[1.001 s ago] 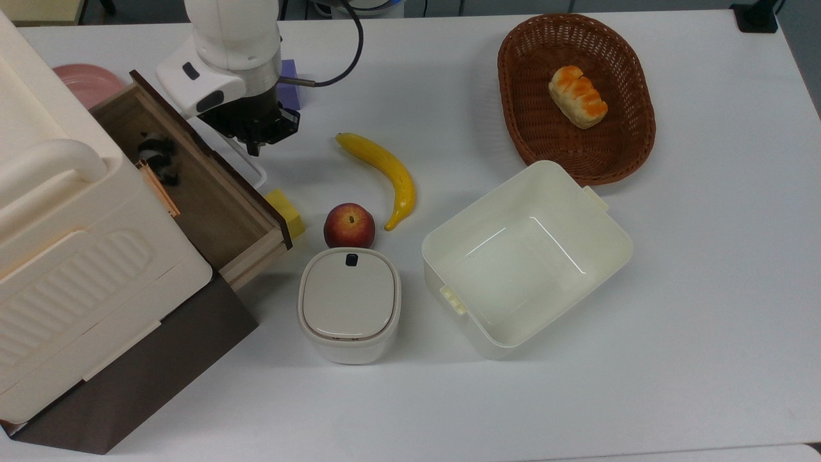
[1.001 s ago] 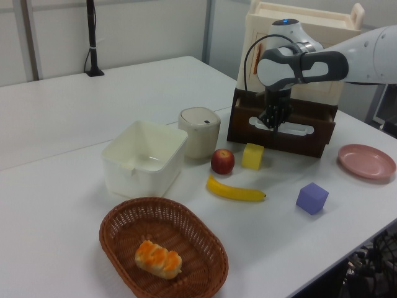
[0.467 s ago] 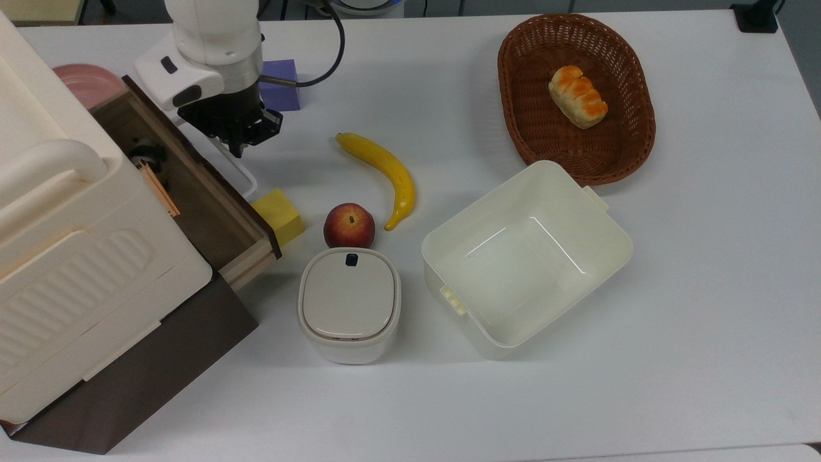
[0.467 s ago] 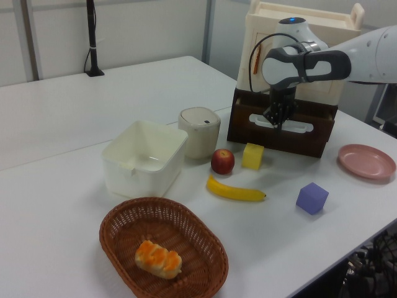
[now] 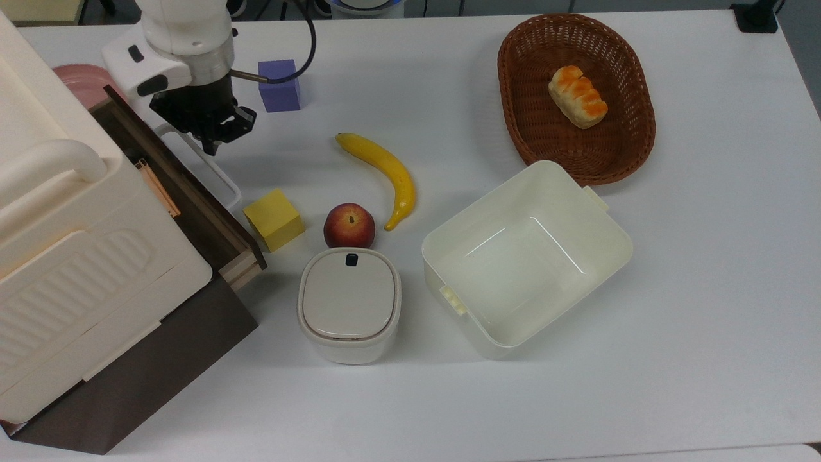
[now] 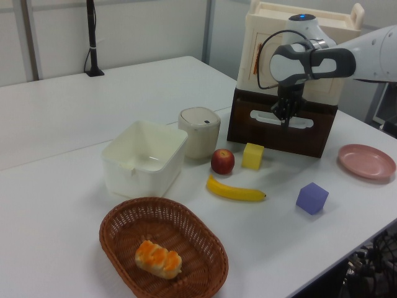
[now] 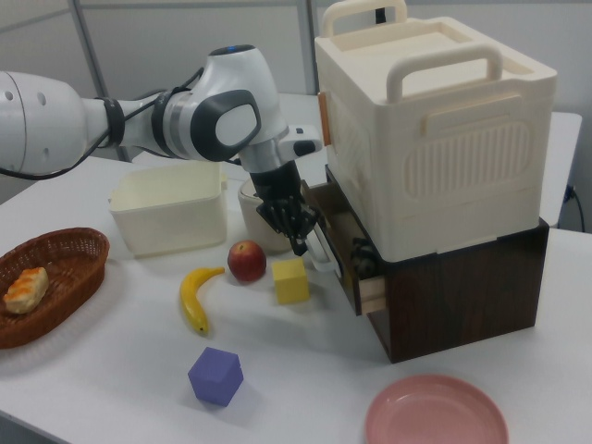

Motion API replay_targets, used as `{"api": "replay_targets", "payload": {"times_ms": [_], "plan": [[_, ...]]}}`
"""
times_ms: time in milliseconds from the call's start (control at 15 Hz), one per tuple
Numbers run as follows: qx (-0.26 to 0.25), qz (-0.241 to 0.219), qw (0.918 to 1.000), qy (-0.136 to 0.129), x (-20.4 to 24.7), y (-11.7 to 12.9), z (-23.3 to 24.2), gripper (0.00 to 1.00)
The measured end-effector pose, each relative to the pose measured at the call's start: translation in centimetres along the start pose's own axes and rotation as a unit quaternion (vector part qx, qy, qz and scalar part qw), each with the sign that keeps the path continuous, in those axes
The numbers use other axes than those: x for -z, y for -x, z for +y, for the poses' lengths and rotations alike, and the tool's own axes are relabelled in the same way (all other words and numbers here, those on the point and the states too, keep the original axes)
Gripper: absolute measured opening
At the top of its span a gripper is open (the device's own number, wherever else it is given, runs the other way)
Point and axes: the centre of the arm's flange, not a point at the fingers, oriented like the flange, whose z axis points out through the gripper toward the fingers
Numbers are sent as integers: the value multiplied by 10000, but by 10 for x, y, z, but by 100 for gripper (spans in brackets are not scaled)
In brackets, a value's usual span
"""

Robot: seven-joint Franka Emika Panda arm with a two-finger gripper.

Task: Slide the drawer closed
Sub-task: 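Push the drawer front with the gripper into the wooden unit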

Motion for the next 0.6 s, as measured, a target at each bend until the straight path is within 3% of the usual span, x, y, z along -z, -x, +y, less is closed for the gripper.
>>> {"api": "replay_targets", "payload": {"times_ms": [601], "plan": [[-172, 262, 9995, 80, -21, -16, 20, 1]]}}
